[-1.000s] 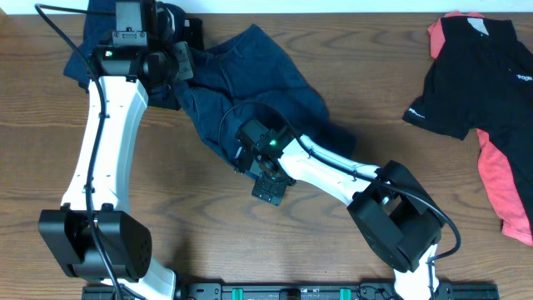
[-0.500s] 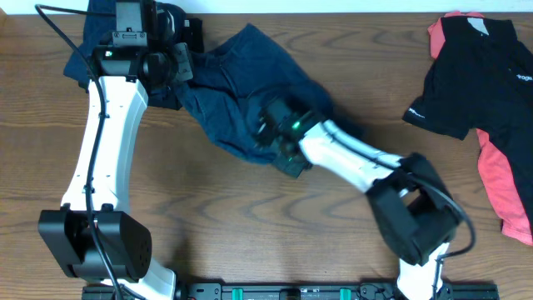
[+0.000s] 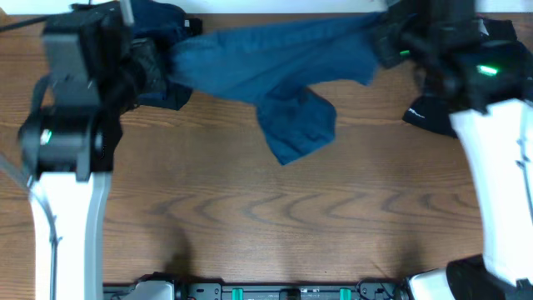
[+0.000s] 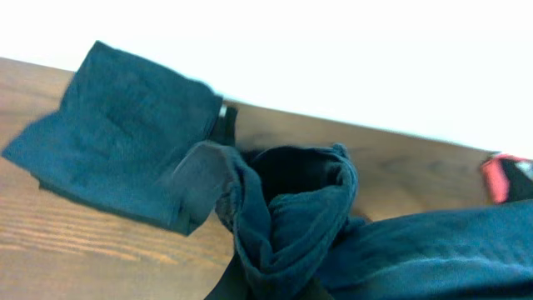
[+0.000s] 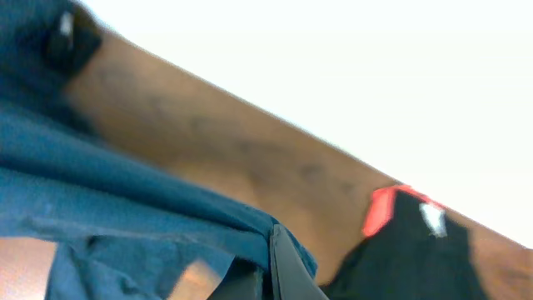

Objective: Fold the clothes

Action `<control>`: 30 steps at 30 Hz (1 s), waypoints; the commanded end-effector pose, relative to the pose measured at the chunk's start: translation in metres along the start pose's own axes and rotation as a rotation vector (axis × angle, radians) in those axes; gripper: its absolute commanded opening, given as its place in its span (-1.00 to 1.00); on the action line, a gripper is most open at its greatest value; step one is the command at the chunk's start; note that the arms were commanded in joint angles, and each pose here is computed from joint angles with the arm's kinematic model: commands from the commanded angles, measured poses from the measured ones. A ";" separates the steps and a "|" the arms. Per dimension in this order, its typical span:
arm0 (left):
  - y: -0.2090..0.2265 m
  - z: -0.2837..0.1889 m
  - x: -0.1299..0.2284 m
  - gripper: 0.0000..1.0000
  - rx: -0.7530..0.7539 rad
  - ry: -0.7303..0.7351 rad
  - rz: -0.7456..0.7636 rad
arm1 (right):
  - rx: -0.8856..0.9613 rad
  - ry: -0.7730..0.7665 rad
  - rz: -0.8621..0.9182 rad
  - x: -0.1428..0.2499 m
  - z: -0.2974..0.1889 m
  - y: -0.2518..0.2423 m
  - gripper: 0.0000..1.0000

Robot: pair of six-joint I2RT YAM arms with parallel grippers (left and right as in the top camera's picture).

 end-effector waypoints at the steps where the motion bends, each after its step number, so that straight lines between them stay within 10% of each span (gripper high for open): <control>1: 0.001 -0.032 -0.008 -0.88 -0.027 -0.090 -0.038 | 0.055 -0.062 0.031 -0.014 -0.034 -0.021 -0.98; 13: -0.017 -0.130 -0.021 -0.88 0.108 -0.402 -0.114 | 0.094 -0.195 0.096 -0.013 -0.144 -0.045 -0.98; 30: -0.031 -0.170 -0.015 -0.88 0.247 -0.479 -0.114 | 0.113 -0.138 0.186 0.022 -0.194 -0.039 -0.98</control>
Point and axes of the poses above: each gripper's point midway between its finger pads, its own z axis out along the fingers, its own y axis along the line the jaws close on, x = y × z, the point moved 9 cm from there along -z, back along the fingers, and after that the axes turned 15 degrees about z, right-handed, at the moved point
